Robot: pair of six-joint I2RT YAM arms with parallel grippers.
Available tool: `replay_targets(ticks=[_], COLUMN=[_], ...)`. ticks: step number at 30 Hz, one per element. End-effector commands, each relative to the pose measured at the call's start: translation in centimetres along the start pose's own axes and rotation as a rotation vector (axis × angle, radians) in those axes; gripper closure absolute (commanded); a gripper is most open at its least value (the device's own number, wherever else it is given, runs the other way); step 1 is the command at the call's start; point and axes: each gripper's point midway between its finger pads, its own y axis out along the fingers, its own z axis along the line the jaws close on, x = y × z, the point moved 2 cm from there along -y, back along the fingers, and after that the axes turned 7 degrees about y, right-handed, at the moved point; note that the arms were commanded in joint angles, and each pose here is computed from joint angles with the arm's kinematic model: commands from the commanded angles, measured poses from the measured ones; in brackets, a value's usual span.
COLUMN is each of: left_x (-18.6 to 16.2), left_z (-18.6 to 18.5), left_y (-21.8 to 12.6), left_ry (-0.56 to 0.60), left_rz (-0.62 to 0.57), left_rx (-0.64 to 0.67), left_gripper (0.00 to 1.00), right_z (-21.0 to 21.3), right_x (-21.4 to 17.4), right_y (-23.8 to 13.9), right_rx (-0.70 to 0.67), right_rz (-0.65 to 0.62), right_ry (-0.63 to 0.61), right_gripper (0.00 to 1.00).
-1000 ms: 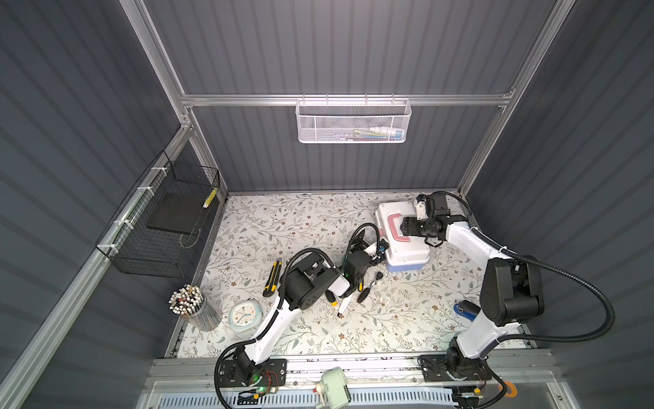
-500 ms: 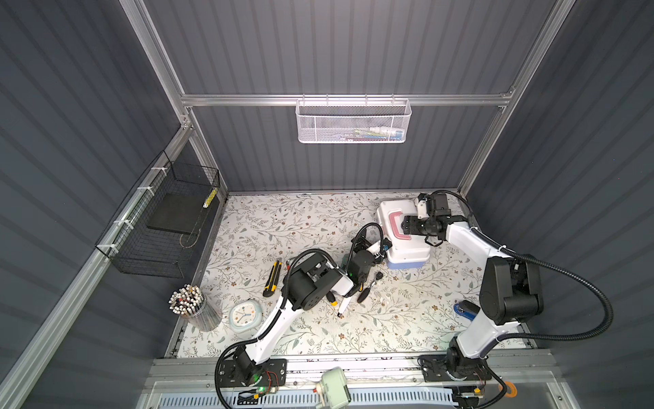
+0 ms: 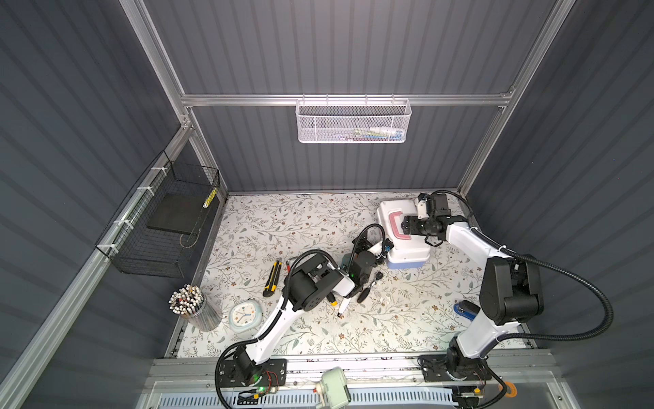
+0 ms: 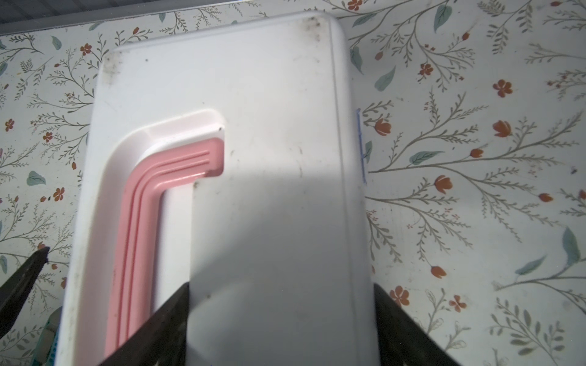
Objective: Pack the tool kit
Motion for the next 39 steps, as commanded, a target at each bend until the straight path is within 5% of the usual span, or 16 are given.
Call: replay_targets(ticks=[1,15,25,39], left_x=[0.8,1.0,0.9,1.5], left_z=[0.6,1.7,1.4,2.9], left_y=[0.3,0.2,-0.4,-1.7], left_ry=[-0.012,-0.004,0.004,0.004], left_rz=[-0.011,0.004,-0.008,0.01], left_rx=[0.057,0.094,0.064,0.049], left_gripper=[0.08,0.14,0.0,0.0], right_z=[-2.3,-2.4,-2.0,-0.6], right_x=[-11.5,-11.7,-10.9,-9.4], right_y=[2.0,2.1,2.1,2.2], right_rx=[-0.097,-0.102,-0.08,-0.012], right_rz=[0.425,0.429,0.407,0.375], right_ry=[-0.059,-0.063,-0.044,-0.025], right_gripper=[0.58,0.59,0.57,0.52])
